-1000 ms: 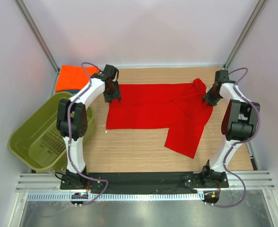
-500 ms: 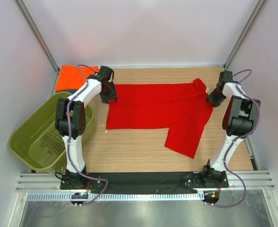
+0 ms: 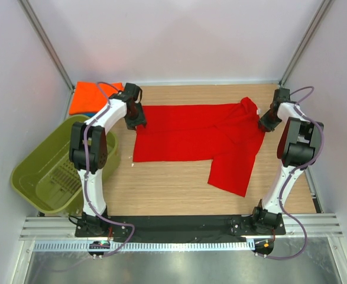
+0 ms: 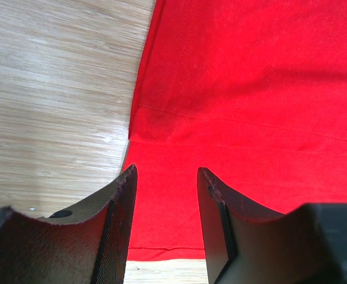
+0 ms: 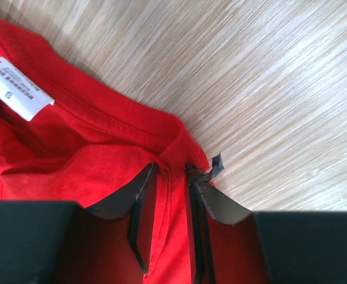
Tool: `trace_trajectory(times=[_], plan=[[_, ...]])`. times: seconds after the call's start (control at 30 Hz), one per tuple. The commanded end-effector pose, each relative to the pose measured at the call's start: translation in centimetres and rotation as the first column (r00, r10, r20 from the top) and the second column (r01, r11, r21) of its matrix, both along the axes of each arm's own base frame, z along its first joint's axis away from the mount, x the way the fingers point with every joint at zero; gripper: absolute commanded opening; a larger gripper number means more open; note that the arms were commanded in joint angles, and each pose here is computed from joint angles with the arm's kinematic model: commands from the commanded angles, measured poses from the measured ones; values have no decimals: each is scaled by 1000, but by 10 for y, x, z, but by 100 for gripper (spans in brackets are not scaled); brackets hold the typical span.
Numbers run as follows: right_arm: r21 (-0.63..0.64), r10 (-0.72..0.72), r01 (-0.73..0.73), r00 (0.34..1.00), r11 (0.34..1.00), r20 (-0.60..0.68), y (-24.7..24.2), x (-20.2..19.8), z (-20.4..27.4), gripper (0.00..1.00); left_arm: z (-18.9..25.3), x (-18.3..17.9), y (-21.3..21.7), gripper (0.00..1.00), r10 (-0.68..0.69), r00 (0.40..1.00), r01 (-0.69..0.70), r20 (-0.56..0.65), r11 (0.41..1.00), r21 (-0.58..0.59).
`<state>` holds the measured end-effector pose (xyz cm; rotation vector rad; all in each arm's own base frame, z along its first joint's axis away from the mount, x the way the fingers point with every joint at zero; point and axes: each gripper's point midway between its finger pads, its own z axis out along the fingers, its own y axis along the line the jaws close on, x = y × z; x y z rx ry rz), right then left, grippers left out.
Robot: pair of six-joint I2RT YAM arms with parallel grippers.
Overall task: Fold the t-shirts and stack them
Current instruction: Fold the tshirt
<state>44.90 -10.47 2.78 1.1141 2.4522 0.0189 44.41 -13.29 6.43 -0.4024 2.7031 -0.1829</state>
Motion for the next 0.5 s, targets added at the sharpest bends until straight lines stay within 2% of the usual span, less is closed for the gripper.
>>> trace_trajectory(times=[0.0, 0.3, 0.47], plan=[[-6, -14, 15, 998, 1000, 54, -5, 16, 9, 32, -1, 6, 4, 46, 19, 1000, -19, 16, 1000, 2], [5, -10, 10, 997, 1000, 78, -1, 13, 36, 42, 1, 7, 7, 47, 24, 1000, -25, 19, 1000, 14], [5, 4, -5, 995, 1000, 95, -1, 18, 44, 38, 4, 6, 9, 48, 29, 999, -29, 28, 999, 22]])
